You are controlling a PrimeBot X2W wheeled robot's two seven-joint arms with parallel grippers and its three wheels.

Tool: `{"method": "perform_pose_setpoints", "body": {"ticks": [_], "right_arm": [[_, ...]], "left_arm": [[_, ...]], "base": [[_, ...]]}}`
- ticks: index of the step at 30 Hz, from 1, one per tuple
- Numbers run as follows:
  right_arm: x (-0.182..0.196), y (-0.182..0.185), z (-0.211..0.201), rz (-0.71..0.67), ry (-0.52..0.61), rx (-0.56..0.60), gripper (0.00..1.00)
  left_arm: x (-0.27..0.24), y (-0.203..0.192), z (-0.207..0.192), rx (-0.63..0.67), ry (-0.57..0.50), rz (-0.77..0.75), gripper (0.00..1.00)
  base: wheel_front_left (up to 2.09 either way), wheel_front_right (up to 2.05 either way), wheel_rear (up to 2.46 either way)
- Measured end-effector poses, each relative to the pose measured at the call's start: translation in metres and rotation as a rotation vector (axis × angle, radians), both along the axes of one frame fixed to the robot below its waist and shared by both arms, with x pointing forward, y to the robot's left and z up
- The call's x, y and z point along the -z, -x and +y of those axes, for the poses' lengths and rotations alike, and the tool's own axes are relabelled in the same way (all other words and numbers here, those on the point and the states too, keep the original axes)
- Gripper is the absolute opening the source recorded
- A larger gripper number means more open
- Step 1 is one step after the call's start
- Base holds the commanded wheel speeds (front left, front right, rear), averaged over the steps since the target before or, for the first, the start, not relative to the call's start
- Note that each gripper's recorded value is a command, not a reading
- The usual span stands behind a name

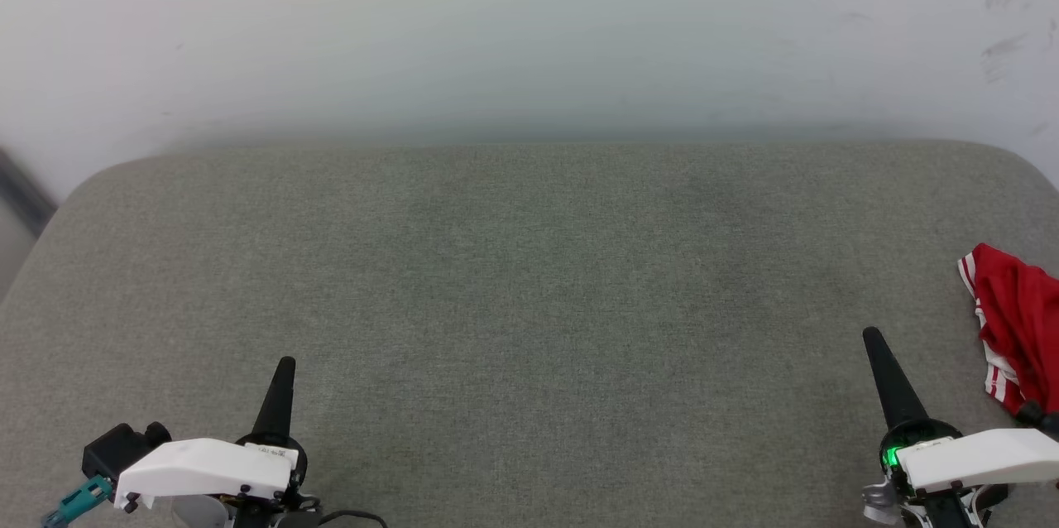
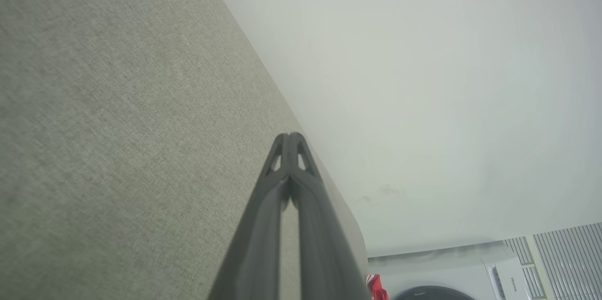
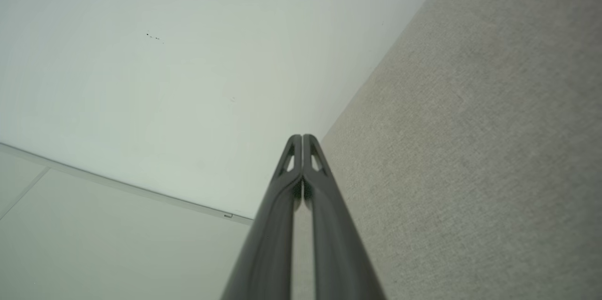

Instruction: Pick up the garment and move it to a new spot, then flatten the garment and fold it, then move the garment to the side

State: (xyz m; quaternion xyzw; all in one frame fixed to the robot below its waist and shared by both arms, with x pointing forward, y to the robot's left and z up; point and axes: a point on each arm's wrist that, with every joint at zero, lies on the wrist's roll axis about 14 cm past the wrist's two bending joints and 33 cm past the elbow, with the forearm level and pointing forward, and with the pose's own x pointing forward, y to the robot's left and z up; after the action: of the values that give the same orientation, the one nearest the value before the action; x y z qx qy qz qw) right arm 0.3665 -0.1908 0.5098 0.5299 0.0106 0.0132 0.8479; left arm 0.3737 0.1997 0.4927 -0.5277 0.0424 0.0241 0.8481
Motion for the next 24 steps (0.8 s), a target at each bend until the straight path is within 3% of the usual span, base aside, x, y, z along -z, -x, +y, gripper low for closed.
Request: {"method": "perform_pose_setpoints", "body": {"ticks": [24], "right_arm": [[0.0034,-0.0104,-0.0050,0.012,-0.234,0.018,0.00]], "left_arm": [[-0.0040,-0.0066,-0.0011,-0.014,0.241,-0.031,0.00]], "base": [[0.00,0.00,0.00]]}}
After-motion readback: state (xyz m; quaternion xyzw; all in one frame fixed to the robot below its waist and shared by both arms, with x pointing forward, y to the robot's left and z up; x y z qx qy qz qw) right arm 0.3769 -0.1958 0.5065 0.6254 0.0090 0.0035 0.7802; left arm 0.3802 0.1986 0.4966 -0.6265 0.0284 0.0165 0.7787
